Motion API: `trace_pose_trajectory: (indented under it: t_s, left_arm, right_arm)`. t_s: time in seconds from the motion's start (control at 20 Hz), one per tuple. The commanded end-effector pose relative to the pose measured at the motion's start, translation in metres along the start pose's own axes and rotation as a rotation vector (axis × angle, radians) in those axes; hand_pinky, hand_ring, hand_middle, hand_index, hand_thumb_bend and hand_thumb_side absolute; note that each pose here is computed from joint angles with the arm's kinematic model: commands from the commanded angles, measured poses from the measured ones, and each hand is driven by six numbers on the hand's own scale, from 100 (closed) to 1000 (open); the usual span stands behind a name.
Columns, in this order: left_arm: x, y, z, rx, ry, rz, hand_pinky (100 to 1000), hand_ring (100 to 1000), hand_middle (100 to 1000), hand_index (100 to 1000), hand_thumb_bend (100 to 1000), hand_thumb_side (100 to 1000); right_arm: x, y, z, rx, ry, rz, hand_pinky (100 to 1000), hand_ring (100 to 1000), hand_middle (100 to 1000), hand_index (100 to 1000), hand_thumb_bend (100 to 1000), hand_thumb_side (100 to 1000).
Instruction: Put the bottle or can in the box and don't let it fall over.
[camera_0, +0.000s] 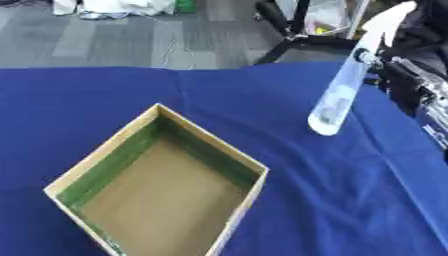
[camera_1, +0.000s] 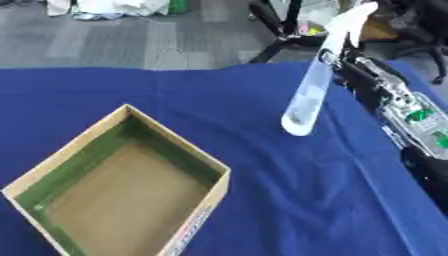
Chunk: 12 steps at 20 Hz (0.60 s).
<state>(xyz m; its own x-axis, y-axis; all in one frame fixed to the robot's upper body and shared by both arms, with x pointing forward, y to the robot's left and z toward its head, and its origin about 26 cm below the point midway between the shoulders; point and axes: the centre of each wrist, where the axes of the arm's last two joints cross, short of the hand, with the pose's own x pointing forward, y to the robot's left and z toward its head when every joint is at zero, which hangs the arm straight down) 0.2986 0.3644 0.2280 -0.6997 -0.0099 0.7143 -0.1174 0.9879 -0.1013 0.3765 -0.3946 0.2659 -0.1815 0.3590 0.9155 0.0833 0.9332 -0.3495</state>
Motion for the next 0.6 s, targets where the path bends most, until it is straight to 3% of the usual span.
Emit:
trace_pose_trajectory:
  t_s: [0.05, 0.6]
  left_arm:
    - [0.0081, -0.0007, -0.0046, -0.015, -0.029, -0.009, 938, 1000, 1000, 730, 499, 598]
    - [0.0092, -0.0021, -0.0052, -0.017, -0.03, -0.005, 939, 1000, 1000, 731, 496, 599]
  right_arm:
    - [0.0183, -0.0159, 0.0037, -0.016, -0.039, 0.023, 998, 1000, 1000, 1000, 100, 623]
    - [0.0254, -0.0094, -0.0028, -0.005, -0.056, 0.009, 998, 1000, 1000, 991, 100, 594]
